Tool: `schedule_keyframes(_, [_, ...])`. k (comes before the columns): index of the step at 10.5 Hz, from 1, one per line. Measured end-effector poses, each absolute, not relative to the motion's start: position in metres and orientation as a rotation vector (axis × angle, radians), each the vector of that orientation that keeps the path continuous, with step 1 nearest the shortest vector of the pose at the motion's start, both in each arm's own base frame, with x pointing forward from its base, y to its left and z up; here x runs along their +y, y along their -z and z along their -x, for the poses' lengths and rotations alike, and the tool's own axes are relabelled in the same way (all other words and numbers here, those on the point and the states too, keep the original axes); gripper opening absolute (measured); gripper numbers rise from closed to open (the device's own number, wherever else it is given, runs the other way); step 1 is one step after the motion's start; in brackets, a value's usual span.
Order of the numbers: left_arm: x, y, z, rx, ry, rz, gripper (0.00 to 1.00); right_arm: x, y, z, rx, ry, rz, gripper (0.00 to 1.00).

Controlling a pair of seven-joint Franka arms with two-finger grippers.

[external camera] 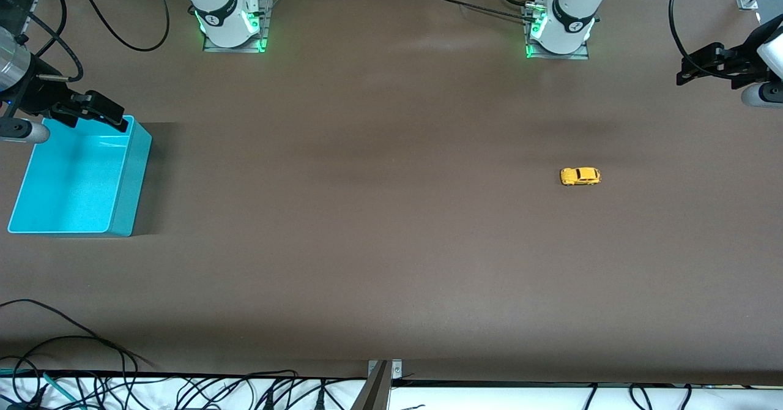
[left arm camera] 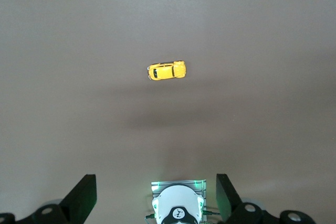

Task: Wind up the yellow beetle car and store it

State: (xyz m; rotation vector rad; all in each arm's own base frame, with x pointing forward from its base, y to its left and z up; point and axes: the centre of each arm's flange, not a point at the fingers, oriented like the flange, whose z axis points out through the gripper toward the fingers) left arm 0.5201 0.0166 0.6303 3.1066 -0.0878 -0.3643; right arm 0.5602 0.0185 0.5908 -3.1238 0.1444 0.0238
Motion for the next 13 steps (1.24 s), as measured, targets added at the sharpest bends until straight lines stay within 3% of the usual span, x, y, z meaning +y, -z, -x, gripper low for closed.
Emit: schedule_keyframes(13, [0.0157,-0.6361,-0.5237,-0.091,0.307,-3.115,1.00,0.0186,-0.5908,-0.5601,0.144,-0.024,3.124,1.00])
